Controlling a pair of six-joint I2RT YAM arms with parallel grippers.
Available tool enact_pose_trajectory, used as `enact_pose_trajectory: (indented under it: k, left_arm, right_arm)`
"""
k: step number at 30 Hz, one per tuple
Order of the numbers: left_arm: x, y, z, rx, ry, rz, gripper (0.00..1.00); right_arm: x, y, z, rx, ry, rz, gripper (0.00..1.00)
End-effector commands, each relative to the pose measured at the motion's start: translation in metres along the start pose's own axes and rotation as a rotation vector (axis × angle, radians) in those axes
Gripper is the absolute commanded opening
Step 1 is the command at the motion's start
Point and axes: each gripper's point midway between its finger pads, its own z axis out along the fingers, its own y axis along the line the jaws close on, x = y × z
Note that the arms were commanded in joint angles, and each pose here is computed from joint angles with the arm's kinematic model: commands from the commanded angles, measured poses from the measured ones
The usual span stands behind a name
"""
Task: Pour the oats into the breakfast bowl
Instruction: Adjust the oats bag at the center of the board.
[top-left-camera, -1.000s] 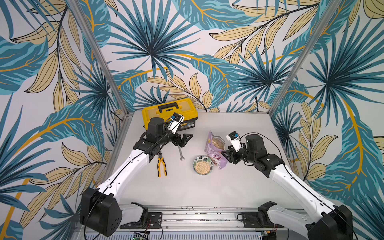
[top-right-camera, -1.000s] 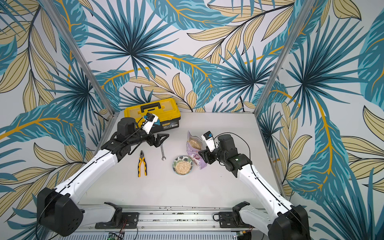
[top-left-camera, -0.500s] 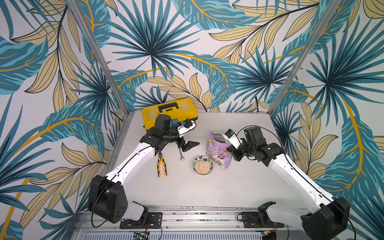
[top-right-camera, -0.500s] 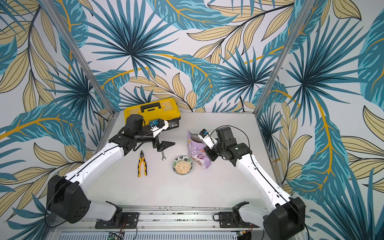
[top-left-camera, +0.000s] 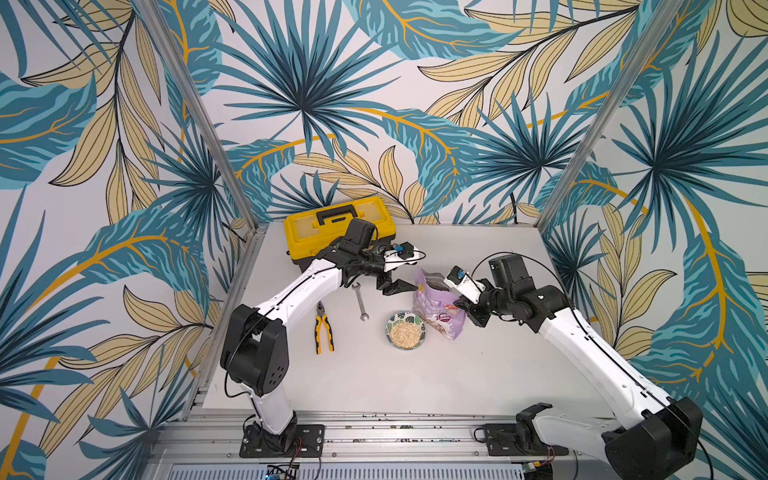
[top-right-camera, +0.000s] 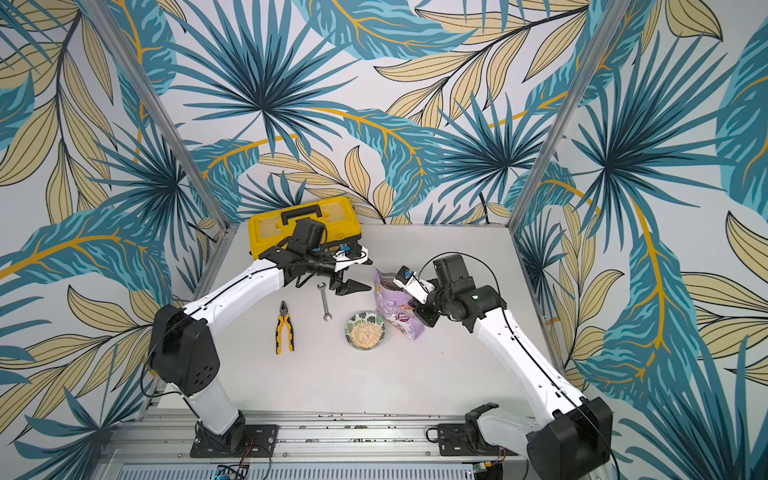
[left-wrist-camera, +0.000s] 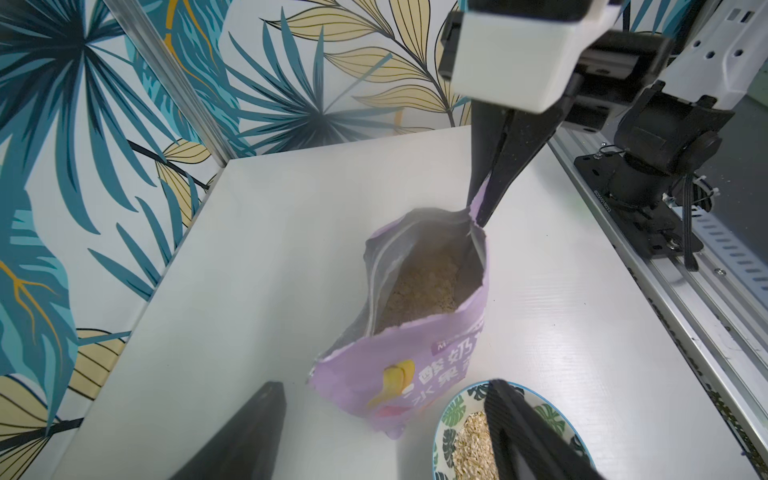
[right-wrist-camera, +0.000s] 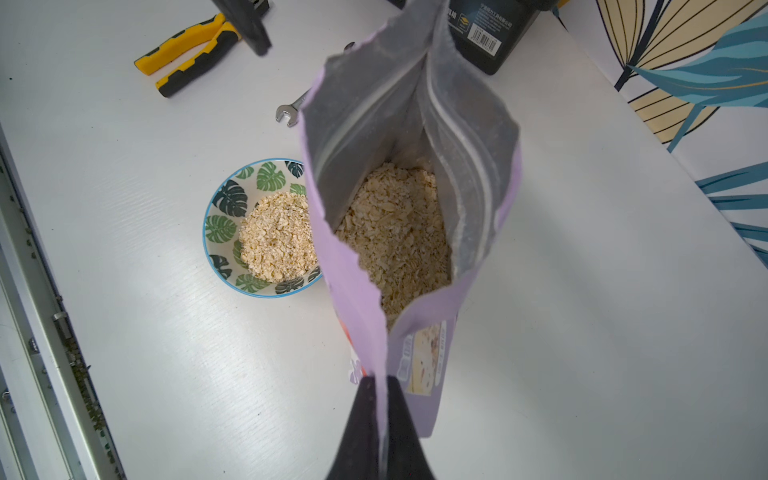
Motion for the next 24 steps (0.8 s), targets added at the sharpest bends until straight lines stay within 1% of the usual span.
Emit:
enact_pose_trajectory:
  k: [1, 3, 7, 9, 11, 13, 15, 17, 21, 24]
  left_arm:
    - [-0.001, 0.0, 0.01, 0.063, -0.021, 0.014, 0.74]
    - [0.0, 0.003, 0.016, 0.085, -0.019, 0.012, 0.66]
    - [0.006, 0.003, 0.03, 0.121, -0.012, 0.003, 0.62]
    - [0.007, 0.002, 0.033, 0.136, -0.021, 0.002, 0.55]
    - [0.007, 0.001, 0.034, 0.144, -0.031, 0.003, 0.43]
    - [0.005, 0.001, 0.035, 0.149, -0.047, 0.004, 0.27]
    - [0.004, 0.001, 0.035, 0.147, -0.061, -0.003, 0.12]
    - [0.0, 0.001, 0.034, 0.145, -0.08, -0.01, 0.01]
    - [-0.007, 0.0, 0.031, 0.13, -0.113, -0.03, 0.0]
    - [-0.007, -0.002, 0.026, 0.088, -0.103, -0.045, 0.0]
  right_arm:
    - [-0.006, 0.0, -0.004, 0.006, -0.041, -0.028, 0.0]
    - [-0.006, -0.001, -0.004, 0.009, -0.043, -0.031, 0.0]
    - [-0.007, -0.006, -0.004, 0.024, -0.048, -0.024, 0.0]
    - [-0.008, -0.009, -0.006, 0.033, -0.05, -0.02, 0.0]
    - [-0.006, -0.012, -0.009, 0.046, -0.05, -0.014, 0.0]
    - [-0.002, -0.017, -0.011, 0.062, -0.045, -0.005, 0.0]
    - [0.003, -0.023, -0.013, 0.077, -0.033, 0.013, 0.0]
    - [0.009, -0.027, -0.013, 0.086, -0.016, 0.031, 0.0]
    - [0.024, -0.044, -0.018, 0.16, 0.038, 0.07, 0.0]
    - [0.033, -0.069, -0.027, 0.273, 0.067, 0.111, 0.0]
